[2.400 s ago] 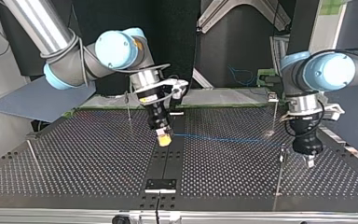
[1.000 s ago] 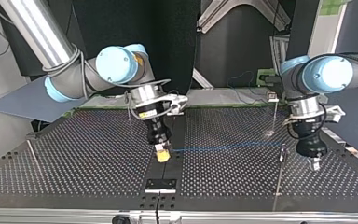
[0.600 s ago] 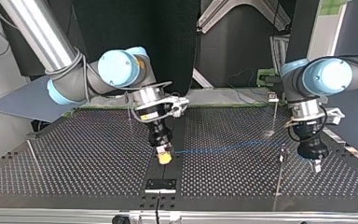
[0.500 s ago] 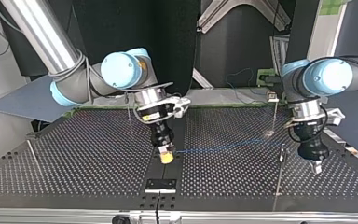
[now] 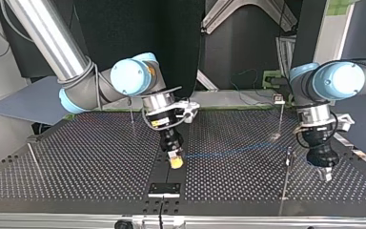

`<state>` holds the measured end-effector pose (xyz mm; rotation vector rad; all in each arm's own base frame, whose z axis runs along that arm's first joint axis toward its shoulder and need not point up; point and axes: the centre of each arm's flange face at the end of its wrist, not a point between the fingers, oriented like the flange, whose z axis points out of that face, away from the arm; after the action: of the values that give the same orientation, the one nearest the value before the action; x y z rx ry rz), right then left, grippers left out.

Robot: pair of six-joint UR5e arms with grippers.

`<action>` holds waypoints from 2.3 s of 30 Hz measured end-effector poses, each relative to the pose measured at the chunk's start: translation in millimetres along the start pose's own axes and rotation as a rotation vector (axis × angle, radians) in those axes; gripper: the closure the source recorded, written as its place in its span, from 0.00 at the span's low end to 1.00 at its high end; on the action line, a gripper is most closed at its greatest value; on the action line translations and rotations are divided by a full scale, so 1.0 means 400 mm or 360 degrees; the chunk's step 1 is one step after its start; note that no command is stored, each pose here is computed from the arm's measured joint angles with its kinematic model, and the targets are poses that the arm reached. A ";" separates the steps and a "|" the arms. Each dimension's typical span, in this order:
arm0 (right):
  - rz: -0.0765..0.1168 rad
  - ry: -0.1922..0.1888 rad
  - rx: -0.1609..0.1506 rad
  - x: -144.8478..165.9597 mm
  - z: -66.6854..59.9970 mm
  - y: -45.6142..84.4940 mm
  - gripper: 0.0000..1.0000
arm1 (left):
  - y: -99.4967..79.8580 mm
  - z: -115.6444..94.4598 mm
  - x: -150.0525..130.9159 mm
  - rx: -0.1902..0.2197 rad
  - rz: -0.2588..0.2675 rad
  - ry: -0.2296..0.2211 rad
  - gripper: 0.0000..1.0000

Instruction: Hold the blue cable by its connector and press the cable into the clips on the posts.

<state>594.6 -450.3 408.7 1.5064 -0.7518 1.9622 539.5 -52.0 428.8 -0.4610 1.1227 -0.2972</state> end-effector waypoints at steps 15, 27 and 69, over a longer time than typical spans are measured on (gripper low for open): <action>-0.0009 -0.0027 -0.0001 0.001 -0.002 -0.002 1.00 | 0.002 -0.015 0.012 -0.0039 0.0020 0.0074 0.28; -0.0012 -0.0036 -0.0002 0.000 -0.004 -0.002 1.00 | 0.001 -0.043 0.028 -0.0109 0.0110 0.0180 0.00; -0.0044 -0.0042 0.0014 0.004 -0.007 -0.024 1.00 | -0.168 -0.364 -0.069 0.0107 0.0192 0.0682 0.00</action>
<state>599.4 -441.6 410.6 1.5431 -0.7303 1.9312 395.4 -127.4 432.5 -0.2731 1.5468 -0.3363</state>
